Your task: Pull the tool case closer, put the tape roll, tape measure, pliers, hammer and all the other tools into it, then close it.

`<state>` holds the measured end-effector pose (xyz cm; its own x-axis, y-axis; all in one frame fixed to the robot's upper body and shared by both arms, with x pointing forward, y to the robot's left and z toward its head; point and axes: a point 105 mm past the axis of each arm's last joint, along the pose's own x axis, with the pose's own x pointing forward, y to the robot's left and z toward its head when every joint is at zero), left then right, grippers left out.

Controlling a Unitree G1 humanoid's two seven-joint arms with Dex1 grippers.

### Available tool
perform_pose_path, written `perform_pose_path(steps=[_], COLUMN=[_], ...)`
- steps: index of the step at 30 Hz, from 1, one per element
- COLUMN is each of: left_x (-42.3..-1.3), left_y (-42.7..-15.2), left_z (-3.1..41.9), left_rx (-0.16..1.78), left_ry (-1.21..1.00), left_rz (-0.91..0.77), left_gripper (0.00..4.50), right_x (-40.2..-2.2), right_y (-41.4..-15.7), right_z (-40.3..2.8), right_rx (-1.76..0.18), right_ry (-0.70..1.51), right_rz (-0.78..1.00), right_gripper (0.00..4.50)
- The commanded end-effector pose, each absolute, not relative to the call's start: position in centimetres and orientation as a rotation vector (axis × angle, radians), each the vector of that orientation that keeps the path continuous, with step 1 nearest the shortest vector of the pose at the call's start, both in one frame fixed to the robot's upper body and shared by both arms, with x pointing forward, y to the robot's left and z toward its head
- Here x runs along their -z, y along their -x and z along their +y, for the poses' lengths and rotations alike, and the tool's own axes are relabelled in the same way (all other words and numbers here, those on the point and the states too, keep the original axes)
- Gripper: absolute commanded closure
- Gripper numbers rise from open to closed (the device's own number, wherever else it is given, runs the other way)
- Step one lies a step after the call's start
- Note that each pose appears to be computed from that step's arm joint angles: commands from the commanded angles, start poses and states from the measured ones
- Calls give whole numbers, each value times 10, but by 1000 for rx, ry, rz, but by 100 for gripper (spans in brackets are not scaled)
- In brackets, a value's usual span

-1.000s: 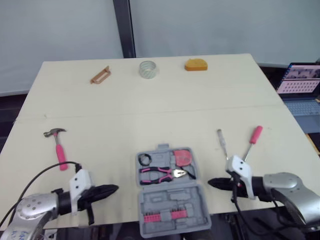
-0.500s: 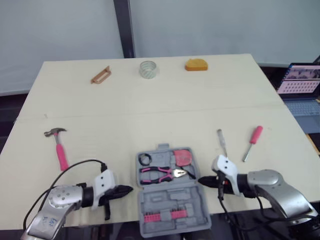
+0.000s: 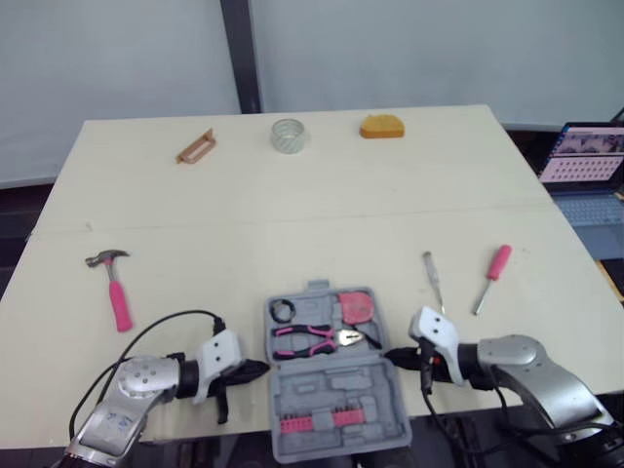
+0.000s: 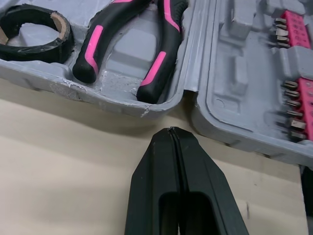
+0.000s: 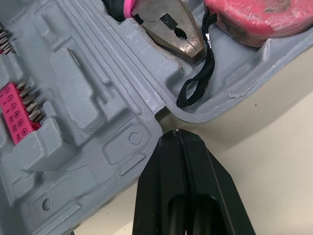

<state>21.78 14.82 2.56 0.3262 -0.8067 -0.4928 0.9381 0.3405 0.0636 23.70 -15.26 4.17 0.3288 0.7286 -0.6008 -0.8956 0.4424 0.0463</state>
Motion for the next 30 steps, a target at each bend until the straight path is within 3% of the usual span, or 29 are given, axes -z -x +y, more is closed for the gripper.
perform_pose_path(steps=[1, 15, 30], left_x=[-26, -23, -25], left_y=[-219, -223, -246], left_z=[142, 130, 138], left_rx=[1189, 1184, 1109], left_ry=[-377, -362, -384], left_rz=[389, 366, 338], left_gripper=[446, 446, 446], right_x=[-43, -51, -58], right_y=[-236, -239, -256], right_z=[-150, -142, -137], right_rx=[-1088, -1106, -1037], right_ry=[314, 305, 290], right_rz=[594, 566, 513], right_gripper=[450, 450, 450])
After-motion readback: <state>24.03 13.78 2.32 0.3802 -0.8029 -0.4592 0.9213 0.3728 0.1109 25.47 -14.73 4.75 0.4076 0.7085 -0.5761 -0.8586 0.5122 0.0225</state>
